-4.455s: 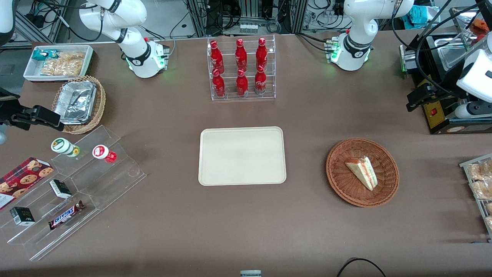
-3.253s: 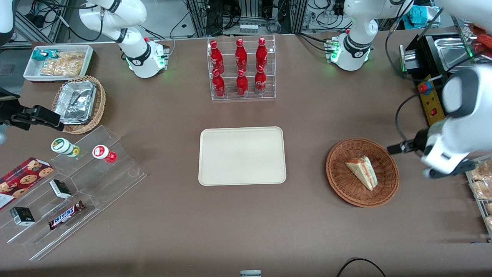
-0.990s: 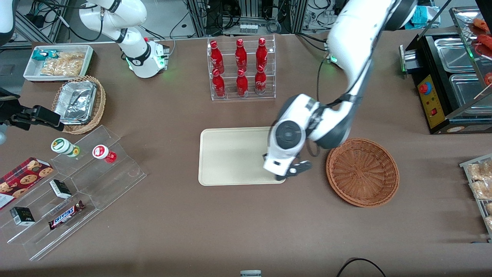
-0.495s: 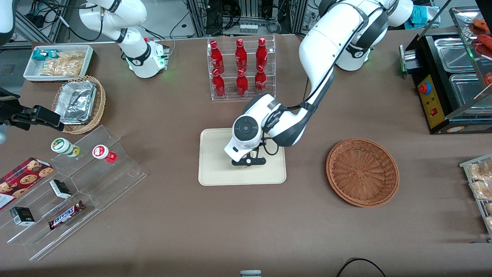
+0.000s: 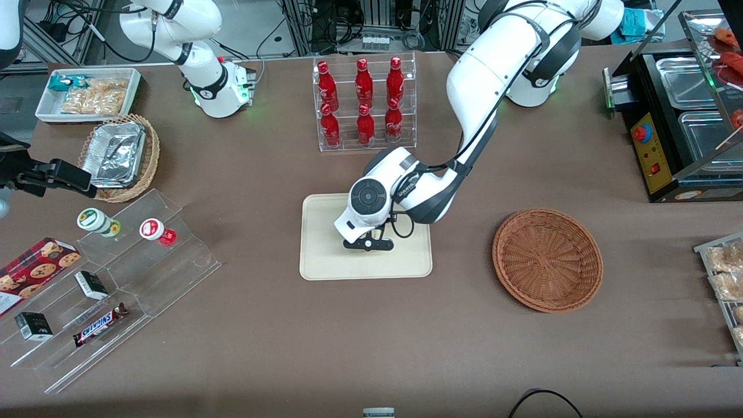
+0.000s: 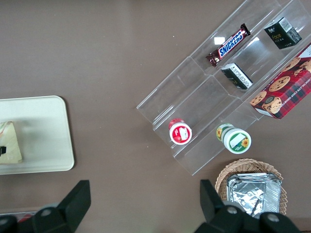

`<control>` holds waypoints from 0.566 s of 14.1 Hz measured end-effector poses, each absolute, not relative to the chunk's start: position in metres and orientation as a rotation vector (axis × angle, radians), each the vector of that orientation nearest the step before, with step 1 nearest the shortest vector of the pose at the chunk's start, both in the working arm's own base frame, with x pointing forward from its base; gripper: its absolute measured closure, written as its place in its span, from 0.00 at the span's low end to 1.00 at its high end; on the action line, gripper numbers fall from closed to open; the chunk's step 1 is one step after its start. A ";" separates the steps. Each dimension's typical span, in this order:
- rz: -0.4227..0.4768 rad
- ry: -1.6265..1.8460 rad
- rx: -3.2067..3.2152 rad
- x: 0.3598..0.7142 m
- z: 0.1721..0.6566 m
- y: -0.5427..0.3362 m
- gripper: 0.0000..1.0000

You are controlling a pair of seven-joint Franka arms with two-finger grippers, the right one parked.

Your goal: Place sandwich from basket to tray

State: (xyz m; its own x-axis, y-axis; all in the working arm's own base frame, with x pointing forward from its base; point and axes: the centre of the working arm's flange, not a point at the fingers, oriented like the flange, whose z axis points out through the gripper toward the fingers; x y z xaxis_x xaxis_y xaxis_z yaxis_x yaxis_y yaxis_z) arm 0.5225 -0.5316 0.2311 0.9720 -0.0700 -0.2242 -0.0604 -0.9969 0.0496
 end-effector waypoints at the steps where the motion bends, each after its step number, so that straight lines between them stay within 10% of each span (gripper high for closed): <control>1: -0.342 -0.101 3.073 0.524 0.236 -0.532 0.48; 6: -0.266 -0.052 3.071 0.552 0.330 -0.506 0.00; 8: -0.263 0.026 3.082 0.578 0.380 -0.456 0.00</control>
